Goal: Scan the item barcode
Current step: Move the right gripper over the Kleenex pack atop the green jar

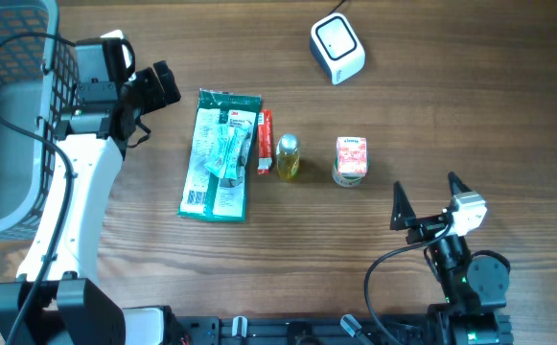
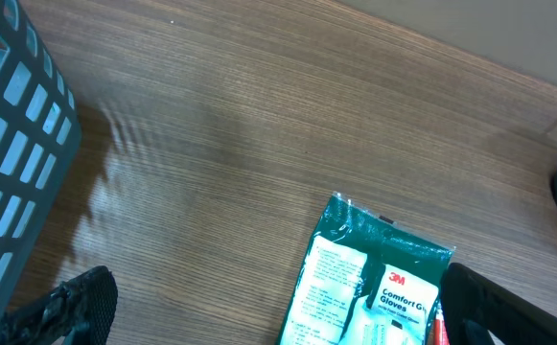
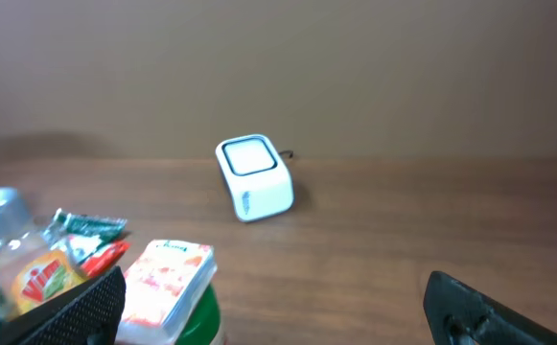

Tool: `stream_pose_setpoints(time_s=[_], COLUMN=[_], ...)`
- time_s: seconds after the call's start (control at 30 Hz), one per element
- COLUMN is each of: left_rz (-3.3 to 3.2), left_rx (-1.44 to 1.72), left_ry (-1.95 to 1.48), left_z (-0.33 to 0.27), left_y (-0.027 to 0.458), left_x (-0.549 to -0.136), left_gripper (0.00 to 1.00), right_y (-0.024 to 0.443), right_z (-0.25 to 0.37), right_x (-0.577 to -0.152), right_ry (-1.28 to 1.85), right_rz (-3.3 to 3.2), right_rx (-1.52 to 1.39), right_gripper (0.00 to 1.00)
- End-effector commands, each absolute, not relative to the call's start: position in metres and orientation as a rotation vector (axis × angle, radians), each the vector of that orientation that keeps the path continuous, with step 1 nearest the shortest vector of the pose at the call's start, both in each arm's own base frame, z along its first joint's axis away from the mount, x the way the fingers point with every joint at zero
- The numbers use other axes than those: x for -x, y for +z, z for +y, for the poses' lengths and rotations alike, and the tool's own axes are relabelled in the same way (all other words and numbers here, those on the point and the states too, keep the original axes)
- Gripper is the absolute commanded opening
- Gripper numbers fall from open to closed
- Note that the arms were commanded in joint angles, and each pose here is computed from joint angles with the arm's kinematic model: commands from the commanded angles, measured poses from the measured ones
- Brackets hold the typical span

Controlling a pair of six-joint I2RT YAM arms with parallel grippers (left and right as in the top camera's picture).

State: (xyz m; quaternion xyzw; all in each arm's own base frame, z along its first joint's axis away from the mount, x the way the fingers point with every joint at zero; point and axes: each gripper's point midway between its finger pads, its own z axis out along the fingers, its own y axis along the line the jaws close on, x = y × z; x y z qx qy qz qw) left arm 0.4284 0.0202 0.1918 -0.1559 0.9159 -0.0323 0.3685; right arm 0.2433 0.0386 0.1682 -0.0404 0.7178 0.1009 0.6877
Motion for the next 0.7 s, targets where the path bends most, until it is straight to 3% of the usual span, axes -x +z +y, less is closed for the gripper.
stream_pose_setpoints(time_s=[0.0,0.23,0.4,0.57,0.67], left_rz=[2.345,2.345,2.345,2.345,2.345], left_rx=[0.399,0.399,0.399,0.399,0.399], left_ry=[-0.066,-0.066,-0.066,-0.066,-0.066], left_z=[0.024,0.024,0.024,0.024,0.024], left_y=[0.194,0.194,0.194,0.194,0.194], left_x=[-0.429,-0.429,-0.429,-0.429,-0.429], left_gripper=[1.0,1.0,1.0,1.0,1.0], right_y=[0.201,0.285,0.314,0.319,0.284], right_z=[0.043,0.039,0.041,0.092,0.098], right_x=[-0.234,-0.226,-0.245,-0.28,-0.29], right_ry=[0.269,0.252,0.252,0.605,0.679], right_rz=[1.586,1.727,2.072,2.264,2.413], right_rx=[0.093,0.071,0.068,0.212,0.185], right_gripper=[1.0,1.0,1.0,0.98,0.6])
